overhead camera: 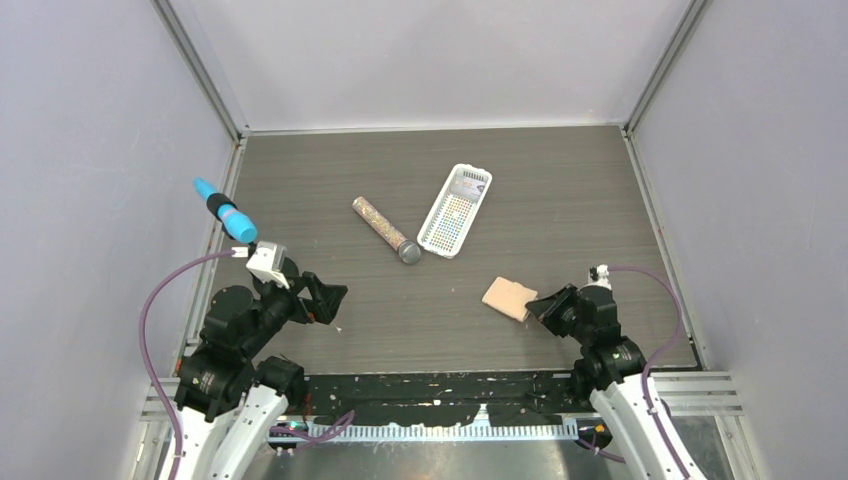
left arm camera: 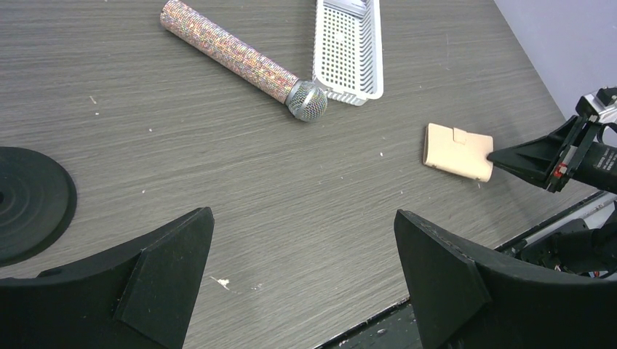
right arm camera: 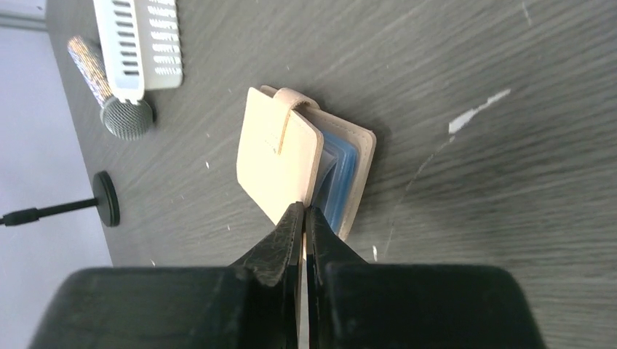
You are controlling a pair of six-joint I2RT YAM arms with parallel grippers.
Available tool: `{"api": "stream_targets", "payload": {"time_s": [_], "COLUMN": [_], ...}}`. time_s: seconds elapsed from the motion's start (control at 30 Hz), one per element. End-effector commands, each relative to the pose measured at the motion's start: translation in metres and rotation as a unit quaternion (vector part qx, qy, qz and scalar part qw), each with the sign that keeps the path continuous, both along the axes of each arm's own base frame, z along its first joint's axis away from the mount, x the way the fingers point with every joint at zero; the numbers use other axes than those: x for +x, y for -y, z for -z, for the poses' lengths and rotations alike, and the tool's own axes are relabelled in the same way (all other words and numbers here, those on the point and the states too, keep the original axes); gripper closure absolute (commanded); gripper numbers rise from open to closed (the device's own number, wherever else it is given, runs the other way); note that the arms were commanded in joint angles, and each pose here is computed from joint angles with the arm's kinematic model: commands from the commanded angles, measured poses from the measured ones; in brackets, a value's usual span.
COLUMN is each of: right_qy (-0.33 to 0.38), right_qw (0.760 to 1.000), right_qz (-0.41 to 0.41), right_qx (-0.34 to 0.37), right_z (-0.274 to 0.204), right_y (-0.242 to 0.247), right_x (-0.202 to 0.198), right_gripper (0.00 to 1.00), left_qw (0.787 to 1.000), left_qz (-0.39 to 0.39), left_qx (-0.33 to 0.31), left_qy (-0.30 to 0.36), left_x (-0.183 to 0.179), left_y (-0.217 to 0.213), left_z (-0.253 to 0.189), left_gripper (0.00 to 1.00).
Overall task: Take the credit cards out of the card holder
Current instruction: Move the card holder to the center of the board.
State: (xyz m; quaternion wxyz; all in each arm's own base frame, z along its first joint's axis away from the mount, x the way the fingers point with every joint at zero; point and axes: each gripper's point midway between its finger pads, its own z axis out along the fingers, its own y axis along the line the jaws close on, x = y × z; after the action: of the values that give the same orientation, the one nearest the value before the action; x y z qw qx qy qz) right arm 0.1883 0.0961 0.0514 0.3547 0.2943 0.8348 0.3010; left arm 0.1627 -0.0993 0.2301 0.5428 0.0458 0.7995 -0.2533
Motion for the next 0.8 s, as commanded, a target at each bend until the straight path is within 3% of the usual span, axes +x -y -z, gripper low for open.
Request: {"api": "stream_targets", "payload": {"time_s": [0.0, 0.3, 0.6, 0.73, 0.77], "right_qy": [-0.066, -0.108, -0.076, -0.054, -0.077], "right_qw": [0.996, 0.985, 0.971, 0.953, 0.943], "right_qz": [-0.052, -0.127, -0.214, -0.286, -0.304], "right_qx": [-0.016, -0.048, -0.069, -0.088, -0.112], "right_z": [0.014, 0.020, -0.008, -0.025, -0.019], "right_y": [-0.007, -0.019, -0.061, -0.090, -0.090], "right_x": [-0.030, -0.041, -0.040, -0.044, -0.052], "right_gripper": [0.92, 0.78, 0.64, 0.57, 0.57], "left_qw": [1.000, 1.000, 1.000, 1.000, 1.000], "left_qz": [-0.005, -0.006, -0.007, -0.007, -0.007], "left_qx": [0.005, 0.006, 0.007, 0.007, 0.007], "left_qy": [0.017, 0.018, 0.018, 0.018, 0.018], "left_x": [0.002, 0.002, 0.002, 0.003, 0.003], "left_y": [-0.003, -0.003, -0.004, -0.004, -0.004], "left_z": [-0.007, -0.007, -0.007, -0.007, -0.007], "left_gripper": [0.01, 0.01, 0.01, 0.01, 0.01]}}
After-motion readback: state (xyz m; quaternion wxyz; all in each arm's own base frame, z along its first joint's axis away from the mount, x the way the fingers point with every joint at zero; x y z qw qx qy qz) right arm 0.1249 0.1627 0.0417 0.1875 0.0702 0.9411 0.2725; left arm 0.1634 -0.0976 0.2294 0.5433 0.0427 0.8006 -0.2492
